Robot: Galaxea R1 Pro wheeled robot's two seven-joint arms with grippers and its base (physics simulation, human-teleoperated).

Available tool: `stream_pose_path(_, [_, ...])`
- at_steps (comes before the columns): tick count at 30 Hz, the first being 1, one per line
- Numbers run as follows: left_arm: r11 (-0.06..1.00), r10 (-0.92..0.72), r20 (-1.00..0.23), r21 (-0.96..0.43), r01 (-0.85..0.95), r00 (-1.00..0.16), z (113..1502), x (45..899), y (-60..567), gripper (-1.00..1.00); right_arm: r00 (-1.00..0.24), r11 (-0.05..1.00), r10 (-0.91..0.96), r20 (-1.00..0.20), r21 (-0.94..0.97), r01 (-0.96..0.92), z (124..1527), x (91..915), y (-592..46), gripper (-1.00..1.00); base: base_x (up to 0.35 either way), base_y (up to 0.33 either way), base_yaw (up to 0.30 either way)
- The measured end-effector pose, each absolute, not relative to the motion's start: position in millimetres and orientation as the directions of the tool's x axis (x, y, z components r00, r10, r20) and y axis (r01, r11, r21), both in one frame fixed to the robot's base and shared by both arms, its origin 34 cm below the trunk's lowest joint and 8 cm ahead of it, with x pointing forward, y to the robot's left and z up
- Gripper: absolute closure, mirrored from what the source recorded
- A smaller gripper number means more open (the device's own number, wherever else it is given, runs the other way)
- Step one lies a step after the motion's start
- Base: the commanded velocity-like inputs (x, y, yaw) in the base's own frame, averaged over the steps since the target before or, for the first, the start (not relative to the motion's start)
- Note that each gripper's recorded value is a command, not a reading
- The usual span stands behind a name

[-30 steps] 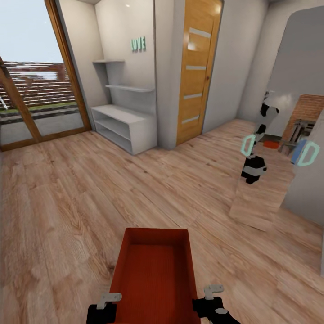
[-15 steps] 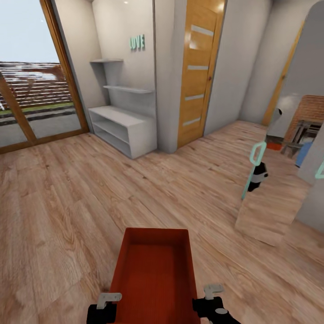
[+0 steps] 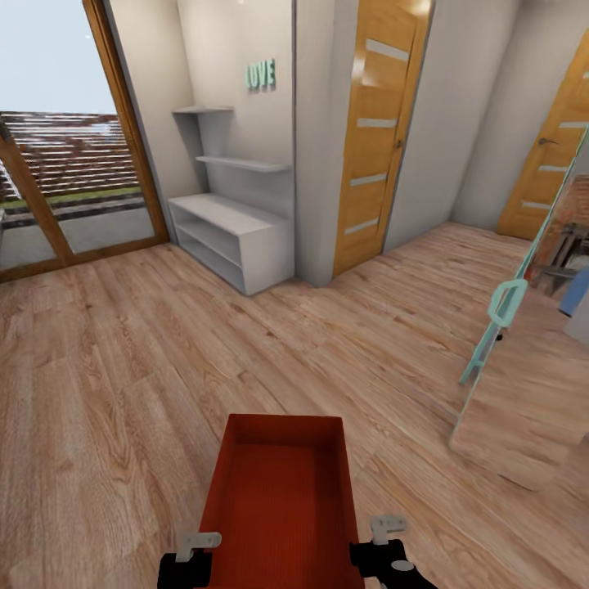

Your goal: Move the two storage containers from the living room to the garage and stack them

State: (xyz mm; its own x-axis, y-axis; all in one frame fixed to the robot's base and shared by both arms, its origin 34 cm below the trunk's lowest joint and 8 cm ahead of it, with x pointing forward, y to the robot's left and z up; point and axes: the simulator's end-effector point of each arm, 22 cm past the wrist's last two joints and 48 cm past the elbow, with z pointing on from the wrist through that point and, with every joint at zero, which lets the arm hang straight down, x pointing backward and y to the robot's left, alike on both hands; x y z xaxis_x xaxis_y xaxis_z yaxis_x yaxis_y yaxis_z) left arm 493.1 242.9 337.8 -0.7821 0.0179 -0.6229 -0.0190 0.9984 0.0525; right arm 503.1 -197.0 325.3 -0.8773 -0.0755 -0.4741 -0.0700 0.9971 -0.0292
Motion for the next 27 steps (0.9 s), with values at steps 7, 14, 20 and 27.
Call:
stream_pose_path(7, [0.998,0.018,-0.623,0.052,-0.019,-0.782,337.8,493.1,242.8,1.00,-0.877,0.997,-0.075,-0.474,-0.029,-0.070,325.3,503.1,-197.1,1.00,0.346,0.000,0.064])
stream_pose_path(14, [0.998,0.018,-0.623,0.052,-0.019,-0.782,337.8,493.1,242.8,1.00,-0.877,0.997,-0.075,-0.474,-0.029,-0.070,325.3,503.1,-197.1,1.00,0.346,0.000,0.006])
stream_pose_path(20, [0.998,0.017,-0.623,0.052,-0.019,-0.782,337.9,493.4,242.7,1.00,-0.877,0.997,-0.076,-0.474,-0.030,-0.070,325.4,503.2,-197.2,1.00,0.346,0.000,0.000])
stream_pose_path(27, [0.998,0.018,-0.623,0.052,-0.019,-0.782,337.8,493.2,242.8,1.00,-0.877,0.997,-0.075,-0.474,-0.029,-0.070,325.3,503.1,-197.1,1.00,0.346,0.000,0.000])
